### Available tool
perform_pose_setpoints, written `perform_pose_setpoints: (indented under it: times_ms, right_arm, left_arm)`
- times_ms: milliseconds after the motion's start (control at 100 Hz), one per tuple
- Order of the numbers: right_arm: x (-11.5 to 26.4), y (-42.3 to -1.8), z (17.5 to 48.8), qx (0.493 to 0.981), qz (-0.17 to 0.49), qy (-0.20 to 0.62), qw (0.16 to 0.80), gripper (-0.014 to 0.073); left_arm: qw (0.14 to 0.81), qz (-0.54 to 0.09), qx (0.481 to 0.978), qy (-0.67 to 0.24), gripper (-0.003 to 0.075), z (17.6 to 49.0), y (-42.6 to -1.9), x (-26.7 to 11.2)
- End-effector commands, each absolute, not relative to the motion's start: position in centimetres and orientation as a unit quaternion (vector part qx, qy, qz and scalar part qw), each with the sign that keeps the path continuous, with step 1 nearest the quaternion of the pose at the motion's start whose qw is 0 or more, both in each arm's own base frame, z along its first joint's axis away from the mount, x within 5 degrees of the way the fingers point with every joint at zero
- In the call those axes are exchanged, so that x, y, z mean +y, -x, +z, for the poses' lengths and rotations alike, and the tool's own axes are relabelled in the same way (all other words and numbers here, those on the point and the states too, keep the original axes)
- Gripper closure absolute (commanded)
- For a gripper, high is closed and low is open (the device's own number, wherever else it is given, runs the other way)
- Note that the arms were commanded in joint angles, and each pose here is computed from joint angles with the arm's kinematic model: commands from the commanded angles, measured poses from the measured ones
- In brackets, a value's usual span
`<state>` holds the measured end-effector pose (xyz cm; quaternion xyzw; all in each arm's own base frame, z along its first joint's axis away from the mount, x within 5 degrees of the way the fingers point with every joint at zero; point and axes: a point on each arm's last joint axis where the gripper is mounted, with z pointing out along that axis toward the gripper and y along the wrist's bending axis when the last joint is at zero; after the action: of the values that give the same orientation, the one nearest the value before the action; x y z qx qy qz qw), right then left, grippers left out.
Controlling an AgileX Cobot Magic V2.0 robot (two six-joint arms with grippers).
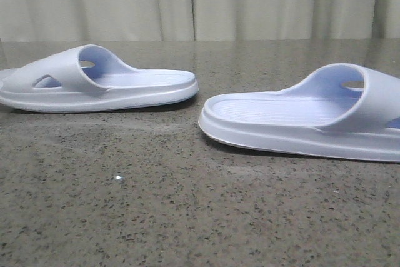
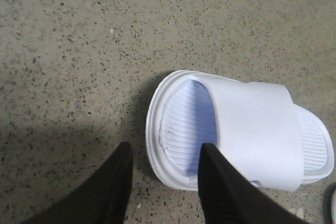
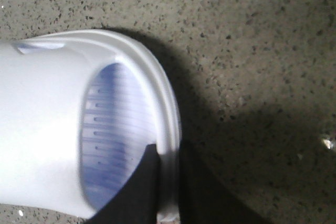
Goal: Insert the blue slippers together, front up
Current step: 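Close both grippers on the heel rims of the slippers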
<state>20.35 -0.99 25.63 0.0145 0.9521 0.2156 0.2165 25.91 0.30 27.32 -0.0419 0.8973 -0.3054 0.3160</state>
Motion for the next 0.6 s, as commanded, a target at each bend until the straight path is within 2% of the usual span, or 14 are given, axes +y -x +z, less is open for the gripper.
perform_pose_setpoints:
  times_ms: [0, 130, 590]
  right_arm:
    - [-1.2, -20.9, 26.7, 0.943, 0.211, -0.019, 0.255, 0.0701]
    - [-1.3, -20.9, 26.7, 0.943, 0.21, -0.02, 0.257, 0.0701]
    - [-1.3, -21.0, 26.8, 0.943, 0.209, -0.021, 0.259, 0.0702]
  left_arm:
    - [0.329, -0.343, 0.879, 0.023, 0.0463, 28.1, -26.9, 0.2]
    - [0.306, -0.355, 0.883, 0.018, 0.0462, 27.0, -28.4, 0.5]
    - [0.277, -0.386, 0.88, -0.006, 0.0461, 26.0, -31.3, 0.2]
